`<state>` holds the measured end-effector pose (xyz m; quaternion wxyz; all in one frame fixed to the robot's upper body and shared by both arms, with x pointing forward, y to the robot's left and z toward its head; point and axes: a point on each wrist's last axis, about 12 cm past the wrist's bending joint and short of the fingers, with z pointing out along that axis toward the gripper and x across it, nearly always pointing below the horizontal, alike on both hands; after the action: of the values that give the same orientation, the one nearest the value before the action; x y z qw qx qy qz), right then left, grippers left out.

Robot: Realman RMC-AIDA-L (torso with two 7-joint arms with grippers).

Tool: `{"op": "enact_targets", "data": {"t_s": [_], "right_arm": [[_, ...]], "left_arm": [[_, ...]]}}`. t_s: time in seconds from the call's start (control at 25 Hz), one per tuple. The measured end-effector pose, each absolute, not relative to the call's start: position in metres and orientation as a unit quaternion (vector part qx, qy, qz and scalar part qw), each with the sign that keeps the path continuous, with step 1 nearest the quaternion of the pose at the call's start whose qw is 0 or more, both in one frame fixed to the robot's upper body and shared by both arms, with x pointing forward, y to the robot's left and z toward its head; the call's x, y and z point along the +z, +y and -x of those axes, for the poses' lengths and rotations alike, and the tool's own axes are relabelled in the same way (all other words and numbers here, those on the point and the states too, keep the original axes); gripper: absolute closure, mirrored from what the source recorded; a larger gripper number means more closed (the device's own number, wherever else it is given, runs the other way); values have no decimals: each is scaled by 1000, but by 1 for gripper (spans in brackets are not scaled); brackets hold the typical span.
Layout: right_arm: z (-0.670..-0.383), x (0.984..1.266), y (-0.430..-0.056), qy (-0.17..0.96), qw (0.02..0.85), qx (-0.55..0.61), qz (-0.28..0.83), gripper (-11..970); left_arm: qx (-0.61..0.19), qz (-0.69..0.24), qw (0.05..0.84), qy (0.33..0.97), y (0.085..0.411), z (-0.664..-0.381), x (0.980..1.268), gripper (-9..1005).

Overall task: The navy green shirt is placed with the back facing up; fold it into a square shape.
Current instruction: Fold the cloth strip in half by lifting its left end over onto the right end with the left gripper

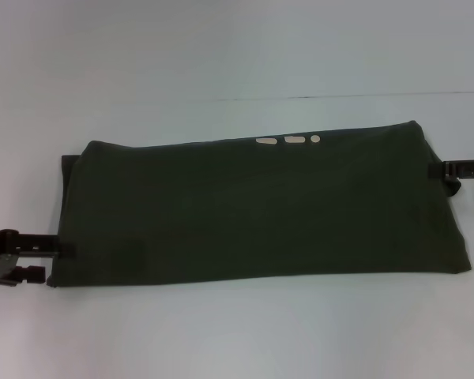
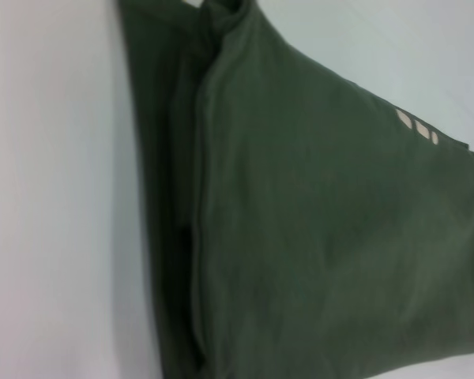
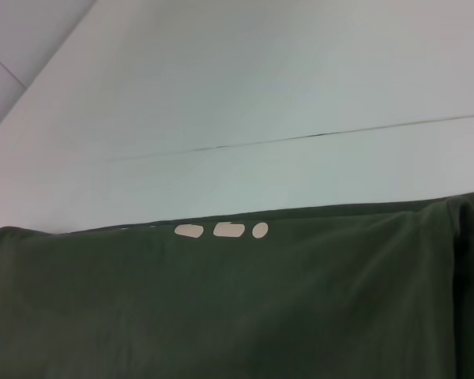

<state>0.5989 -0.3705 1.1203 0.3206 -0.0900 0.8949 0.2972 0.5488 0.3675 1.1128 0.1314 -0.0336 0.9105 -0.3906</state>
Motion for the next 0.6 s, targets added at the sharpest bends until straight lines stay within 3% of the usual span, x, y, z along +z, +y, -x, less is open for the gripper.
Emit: {"op": "enact_targets", "data": {"t_s": [0.6], "right_arm": [[-596,1119,-372,892,326,298,94,31]], "left_arm": [[-365,116,138,913,377,-548,1094,103]]}}
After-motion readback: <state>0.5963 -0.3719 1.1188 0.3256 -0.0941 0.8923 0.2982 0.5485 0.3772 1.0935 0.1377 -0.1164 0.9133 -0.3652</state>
